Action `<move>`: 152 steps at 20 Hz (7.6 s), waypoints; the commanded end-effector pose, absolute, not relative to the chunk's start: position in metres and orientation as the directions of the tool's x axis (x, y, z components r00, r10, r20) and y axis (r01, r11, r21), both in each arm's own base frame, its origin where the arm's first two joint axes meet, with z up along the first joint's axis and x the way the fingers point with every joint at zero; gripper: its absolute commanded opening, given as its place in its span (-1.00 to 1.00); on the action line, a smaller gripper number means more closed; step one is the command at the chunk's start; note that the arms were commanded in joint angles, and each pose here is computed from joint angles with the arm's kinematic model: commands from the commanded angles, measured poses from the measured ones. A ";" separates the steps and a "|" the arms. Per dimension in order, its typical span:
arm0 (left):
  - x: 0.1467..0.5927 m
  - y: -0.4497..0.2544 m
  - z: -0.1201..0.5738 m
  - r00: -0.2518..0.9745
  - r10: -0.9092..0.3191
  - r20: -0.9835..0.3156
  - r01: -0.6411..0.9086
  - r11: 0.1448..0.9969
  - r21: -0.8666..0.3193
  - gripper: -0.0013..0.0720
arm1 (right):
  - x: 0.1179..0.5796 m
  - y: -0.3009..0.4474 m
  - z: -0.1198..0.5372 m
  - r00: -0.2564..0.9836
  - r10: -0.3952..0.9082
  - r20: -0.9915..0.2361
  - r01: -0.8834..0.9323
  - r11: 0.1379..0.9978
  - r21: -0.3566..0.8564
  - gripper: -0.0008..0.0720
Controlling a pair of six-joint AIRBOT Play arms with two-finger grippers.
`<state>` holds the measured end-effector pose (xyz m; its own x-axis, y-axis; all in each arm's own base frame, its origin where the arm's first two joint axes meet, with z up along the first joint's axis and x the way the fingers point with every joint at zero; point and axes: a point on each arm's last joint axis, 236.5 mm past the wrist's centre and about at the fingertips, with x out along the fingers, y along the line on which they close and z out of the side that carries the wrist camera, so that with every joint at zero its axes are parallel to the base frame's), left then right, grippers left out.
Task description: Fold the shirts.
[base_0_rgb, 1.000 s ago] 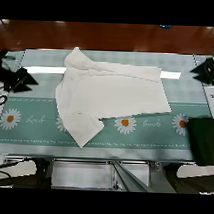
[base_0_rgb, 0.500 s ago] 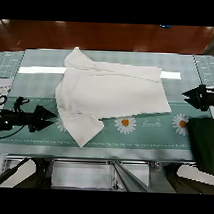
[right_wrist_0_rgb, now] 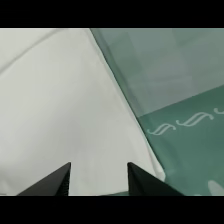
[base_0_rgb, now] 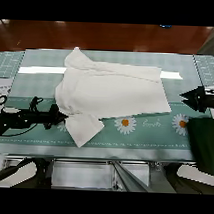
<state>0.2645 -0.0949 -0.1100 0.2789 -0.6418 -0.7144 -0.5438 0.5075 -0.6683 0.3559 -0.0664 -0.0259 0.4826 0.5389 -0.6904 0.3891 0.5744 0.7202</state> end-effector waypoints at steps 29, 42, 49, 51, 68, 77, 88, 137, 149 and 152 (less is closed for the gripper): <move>0.408 -0.056 0.219 0.696 -0.595 -0.402 0.199 0.698 -0.688 -0.92 | 0.452 0.029 0.223 0.624 0.578 -0.526 -0.285 0.795 0.535 -0.92; 0.213 -0.069 0.495 0.963 -0.268 -0.017 0.267 0.963 -0.026 -0.92 | 0.246 0.051 0.488 0.970 0.244 -0.020 -0.244 0.969 0.029 -0.92; 0.087 -0.059 0.518 0.982 -0.069 0.177 0.059 0.996 0.063 -0.92 | 0.179 0.070 0.464 0.970 0.218 -0.107 -0.217 0.976 0.021 -0.92; 0.078 -0.063 0.512 0.981 -0.104 0.164 0.098 0.994 0.043 -0.92 | 0.177 0.068 0.451 0.965 0.208 -0.160 -0.204 0.978 0.041 -0.92; 0.449 -0.049 0.142 0.703 -0.377 -0.604 0.023 0.860 -0.510 -0.92 | 0.447 0.057 0.132 0.633 0.443 -0.635 -0.148 0.874 0.462 -0.92; 0.605 -0.027 0.028 0.634 -0.381 -0.673 -0.184 0.771 -0.609 -0.92 | 0.602 0.053 0.026 0.578 0.528 -0.622 -0.022 0.772 0.635 -0.92; 0.510 -0.040 -0.004 0.229 -0.545 -0.806 -0.072 0.817 -0.573 -0.92 | 0.552 0.043 -0.003 0.348 0.632 -0.692 0.017 0.734 0.679 -0.92; 0.163 -0.022 -0.085 0.045 -0.565 -0.824 -0.620 0.631 -0.466 0.42 | 0.317 0.027 -0.021 0.409 0.619 -0.671 0.203 0.655 0.728 0.16; 0.172 -0.041 -0.126 -0.028 -0.569 -0.822 -0.552 0.695 -0.462 0.41 | 0.318 0.027 -0.021 0.411 0.617 -0.671 0.212 0.651 0.729 0.16; 0.175 -0.044 -0.129 -0.031 -0.556 -0.830 -0.516 0.720 -0.463 -0.92 | 0.317 0.027 -0.021 0.408 0.618 -0.672 0.216 0.650 0.728 0.16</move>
<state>0.1664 -0.0476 -0.1180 -0.0489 -0.5984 -0.7997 -0.5516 0.6837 -0.4778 0.3176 0.0269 -0.0215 0.4099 0.6176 -0.6712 0.2109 0.6517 0.7286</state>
